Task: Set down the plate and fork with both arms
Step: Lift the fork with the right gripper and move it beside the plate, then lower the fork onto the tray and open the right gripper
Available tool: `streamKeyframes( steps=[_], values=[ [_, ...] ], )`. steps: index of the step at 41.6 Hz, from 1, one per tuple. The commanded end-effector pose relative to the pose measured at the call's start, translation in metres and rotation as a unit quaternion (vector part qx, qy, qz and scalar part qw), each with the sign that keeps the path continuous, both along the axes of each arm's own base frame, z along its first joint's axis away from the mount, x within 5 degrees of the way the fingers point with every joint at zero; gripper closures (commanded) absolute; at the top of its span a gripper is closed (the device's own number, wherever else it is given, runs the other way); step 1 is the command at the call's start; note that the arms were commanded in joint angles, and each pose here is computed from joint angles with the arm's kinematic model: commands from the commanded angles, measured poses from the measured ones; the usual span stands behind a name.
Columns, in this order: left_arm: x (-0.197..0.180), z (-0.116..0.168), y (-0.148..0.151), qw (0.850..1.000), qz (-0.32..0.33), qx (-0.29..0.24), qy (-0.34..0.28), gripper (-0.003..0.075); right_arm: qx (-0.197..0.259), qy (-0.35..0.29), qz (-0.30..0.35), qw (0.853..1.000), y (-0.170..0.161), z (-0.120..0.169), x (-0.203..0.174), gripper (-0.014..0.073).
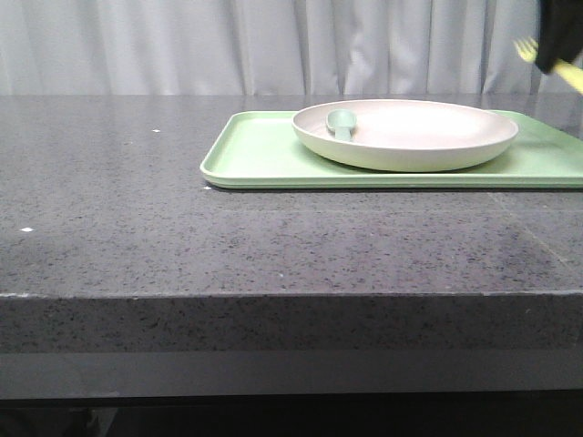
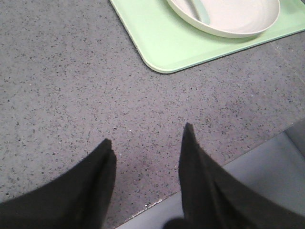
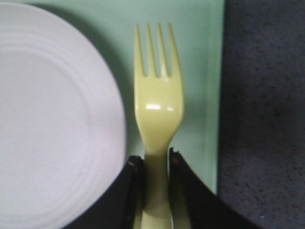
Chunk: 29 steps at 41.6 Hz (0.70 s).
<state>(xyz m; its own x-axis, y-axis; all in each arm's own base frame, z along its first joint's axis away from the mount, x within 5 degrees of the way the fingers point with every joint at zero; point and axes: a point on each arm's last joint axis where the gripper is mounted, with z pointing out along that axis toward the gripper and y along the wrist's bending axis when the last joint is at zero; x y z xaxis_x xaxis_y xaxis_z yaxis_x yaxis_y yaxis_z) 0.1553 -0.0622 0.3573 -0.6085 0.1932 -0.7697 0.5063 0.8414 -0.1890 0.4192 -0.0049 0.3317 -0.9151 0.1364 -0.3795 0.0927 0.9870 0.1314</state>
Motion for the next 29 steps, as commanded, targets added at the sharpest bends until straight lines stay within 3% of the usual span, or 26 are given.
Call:
streamKeyframes(
  steps=[1,19,29],
  values=[
    [0.000,0.014,0.000,0.999,0.012,-0.023,-0.036,0.0404,-0.006,0.018,0.009,1.000,-0.010,0.015,-0.018,0.0529],
    [0.001,0.014,0.000,0.999,0.013,-0.024,-0.038,0.0404,0.019,0.034,0.024,0.999,-0.008,-0.026,0.007,0.0529],
    [0.001,0.014,0.000,0.999,0.014,-0.024,-0.040,0.0404,0.030,0.036,0.024,0.999,-0.007,-0.033,0.012,0.0505]
  ],
)
